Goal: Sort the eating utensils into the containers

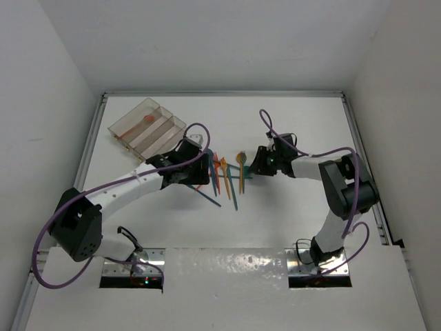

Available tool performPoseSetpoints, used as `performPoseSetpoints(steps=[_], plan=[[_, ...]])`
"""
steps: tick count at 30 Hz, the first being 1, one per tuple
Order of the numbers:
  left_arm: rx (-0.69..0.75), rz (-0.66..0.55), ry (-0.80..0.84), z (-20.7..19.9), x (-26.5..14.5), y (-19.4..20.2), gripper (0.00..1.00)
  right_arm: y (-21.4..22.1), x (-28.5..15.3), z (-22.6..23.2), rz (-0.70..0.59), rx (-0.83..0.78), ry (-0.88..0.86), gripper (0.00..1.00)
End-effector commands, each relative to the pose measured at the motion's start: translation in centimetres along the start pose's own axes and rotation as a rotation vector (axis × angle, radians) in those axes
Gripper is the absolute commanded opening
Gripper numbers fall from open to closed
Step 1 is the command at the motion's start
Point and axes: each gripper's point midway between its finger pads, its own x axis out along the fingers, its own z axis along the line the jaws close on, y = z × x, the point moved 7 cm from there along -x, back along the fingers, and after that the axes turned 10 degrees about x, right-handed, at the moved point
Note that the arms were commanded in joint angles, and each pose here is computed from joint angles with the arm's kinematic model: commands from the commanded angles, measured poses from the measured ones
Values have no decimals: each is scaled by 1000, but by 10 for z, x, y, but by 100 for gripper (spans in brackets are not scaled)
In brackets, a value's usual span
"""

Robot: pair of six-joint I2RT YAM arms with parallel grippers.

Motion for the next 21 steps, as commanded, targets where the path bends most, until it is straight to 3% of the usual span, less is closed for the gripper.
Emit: performPoseSetpoints(steps=[1, 14, 21], plan=[[12, -39, -5, 3, -8, -4, 56, -22, 6, 12, -59, -15, -63, 38], [16, -23, -11, 7, -10, 5, 56, -17, 20, -3, -42, 5, -79, 28], [17, -28, -14, 11, -14, 11, 56, -16, 12, -4, -49, -21, -76, 1]])
